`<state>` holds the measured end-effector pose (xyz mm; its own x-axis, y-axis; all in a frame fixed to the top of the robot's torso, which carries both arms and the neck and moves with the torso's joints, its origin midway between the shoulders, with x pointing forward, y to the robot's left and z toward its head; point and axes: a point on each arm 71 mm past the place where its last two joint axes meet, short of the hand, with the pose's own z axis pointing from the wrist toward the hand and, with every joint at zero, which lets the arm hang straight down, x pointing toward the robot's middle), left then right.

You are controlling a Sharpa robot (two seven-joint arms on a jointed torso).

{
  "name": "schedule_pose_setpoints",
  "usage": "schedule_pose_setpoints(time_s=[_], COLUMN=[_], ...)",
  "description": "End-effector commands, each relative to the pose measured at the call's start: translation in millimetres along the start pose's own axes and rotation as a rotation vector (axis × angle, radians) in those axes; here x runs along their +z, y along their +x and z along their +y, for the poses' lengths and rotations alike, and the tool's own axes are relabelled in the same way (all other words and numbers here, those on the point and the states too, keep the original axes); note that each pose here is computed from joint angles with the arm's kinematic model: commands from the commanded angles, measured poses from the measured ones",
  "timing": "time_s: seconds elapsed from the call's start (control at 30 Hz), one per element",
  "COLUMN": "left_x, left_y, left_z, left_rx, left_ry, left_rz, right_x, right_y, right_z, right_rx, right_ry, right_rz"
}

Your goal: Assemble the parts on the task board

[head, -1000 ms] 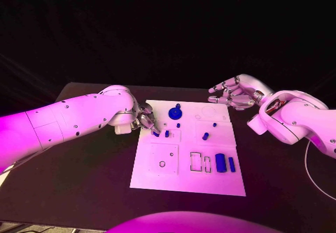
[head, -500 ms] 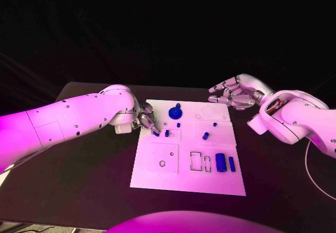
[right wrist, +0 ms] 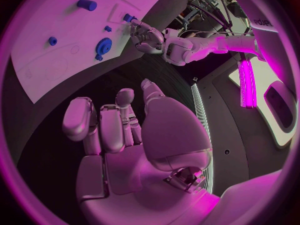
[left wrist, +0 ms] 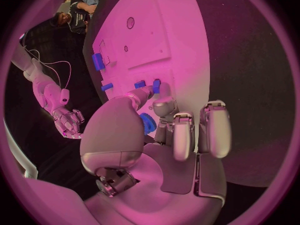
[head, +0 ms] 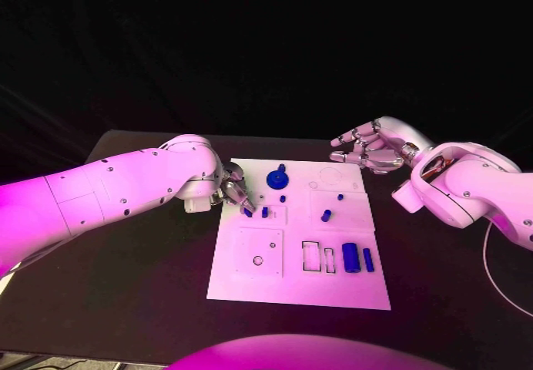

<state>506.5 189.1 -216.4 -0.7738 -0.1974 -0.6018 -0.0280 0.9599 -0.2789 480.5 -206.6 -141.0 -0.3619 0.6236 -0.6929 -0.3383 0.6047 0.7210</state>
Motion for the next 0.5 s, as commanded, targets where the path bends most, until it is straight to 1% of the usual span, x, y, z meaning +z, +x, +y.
schedule_pose_setpoints(time_s=[0.03, 0.5], left_x=[2.6, 4.5], left_y=[7.9, 6.0], left_z=[-2.3, -3.5], left_rx=[0.007, 0.016], left_ry=[-0.007, -0.024], left_rz=[0.042, 0.022], right_x=[-0.1, 0.7], right_y=[1.1, 0.9], right_z=[0.7, 0.2], right_rx=[-0.002, 0.004], right_ry=[-0.009, -0.009], right_rz=[0.01, 0.009])
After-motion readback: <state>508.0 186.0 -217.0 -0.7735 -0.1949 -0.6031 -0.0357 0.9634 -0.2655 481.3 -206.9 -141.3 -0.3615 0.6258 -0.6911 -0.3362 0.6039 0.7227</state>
